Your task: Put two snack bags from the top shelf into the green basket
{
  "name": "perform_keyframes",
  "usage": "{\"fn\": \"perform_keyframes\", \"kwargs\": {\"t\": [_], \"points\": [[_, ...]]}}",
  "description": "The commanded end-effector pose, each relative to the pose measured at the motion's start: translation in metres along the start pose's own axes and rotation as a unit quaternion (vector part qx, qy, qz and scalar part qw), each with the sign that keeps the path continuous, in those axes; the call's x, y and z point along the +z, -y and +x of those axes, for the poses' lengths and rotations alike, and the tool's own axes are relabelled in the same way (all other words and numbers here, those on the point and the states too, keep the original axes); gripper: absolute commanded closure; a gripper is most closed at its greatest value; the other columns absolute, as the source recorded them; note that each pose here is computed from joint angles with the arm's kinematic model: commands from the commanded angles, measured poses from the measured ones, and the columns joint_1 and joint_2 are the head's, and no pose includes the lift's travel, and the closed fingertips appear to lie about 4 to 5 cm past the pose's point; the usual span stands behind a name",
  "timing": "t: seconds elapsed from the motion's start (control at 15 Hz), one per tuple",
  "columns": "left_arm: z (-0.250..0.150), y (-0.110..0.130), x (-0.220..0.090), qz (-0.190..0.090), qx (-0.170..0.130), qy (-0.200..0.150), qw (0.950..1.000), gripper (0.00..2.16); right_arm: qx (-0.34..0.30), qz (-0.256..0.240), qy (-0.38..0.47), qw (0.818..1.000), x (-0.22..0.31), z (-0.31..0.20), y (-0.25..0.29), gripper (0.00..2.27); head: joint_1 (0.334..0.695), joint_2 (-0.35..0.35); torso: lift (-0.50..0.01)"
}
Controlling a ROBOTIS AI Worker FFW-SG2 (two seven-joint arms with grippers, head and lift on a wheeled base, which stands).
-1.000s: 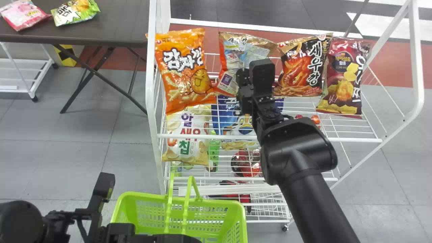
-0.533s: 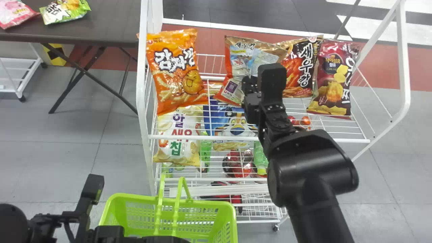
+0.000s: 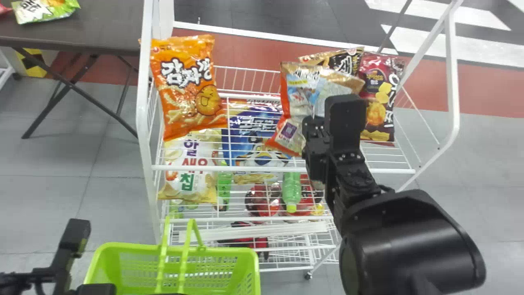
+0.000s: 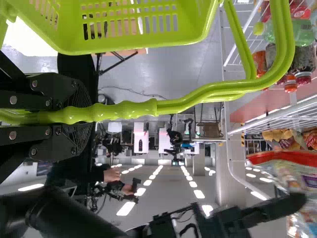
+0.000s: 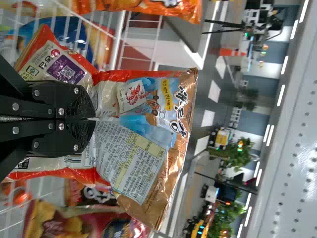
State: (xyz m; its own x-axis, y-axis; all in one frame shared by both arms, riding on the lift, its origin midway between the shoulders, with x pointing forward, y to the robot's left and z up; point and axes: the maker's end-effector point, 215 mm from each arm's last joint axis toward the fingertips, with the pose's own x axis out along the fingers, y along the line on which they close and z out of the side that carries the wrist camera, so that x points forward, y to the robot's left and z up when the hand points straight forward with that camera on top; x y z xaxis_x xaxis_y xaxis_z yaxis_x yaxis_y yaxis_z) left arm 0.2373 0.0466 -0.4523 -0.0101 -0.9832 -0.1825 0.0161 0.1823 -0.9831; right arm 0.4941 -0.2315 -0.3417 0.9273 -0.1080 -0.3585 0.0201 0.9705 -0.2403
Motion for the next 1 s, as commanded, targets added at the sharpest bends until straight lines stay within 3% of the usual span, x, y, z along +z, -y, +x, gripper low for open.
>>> {"fn": "perform_keyframes", "kwargs": {"t": [0.0,0.27,0.47,0.73,0.93], "points": [[0.000,0.001,0.000,0.000,-0.001,0.000,1.0000,2.15,0.001,-0.010,-0.051,0.999,-0.033,-0.025,0.008,2.25,0.695,-0.277,-0.001],[-0.001,-0.001,-0.006,-0.009,-0.009,0.009,0.9999,2.15,0.065,-0.029,-0.145,0.987,-0.088,-0.069,-0.029,2.25,0.695,-0.320,-0.001],[-0.001,0.000,-0.004,-0.006,-0.013,0.019,0.9997,2.15,0.114,-0.065,-0.190,0.973,-0.126,-0.093,-0.072,2.25,0.695,-0.301,-0.001],[0.002,0.000,-0.006,-0.006,-0.013,0.016,0.9998,2.15,0.193,-0.090,-0.202,0.956,-0.156,-0.116,-0.152,2.25,0.695,-0.224,-0.001],[0.005,0.002,-0.006,-0.006,-0.015,0.015,0.9998,2.15,0.259,-0.090,-0.222,0.936,-0.179,-0.145,-0.212,2.25,0.695,-0.121,-0.001]]}}
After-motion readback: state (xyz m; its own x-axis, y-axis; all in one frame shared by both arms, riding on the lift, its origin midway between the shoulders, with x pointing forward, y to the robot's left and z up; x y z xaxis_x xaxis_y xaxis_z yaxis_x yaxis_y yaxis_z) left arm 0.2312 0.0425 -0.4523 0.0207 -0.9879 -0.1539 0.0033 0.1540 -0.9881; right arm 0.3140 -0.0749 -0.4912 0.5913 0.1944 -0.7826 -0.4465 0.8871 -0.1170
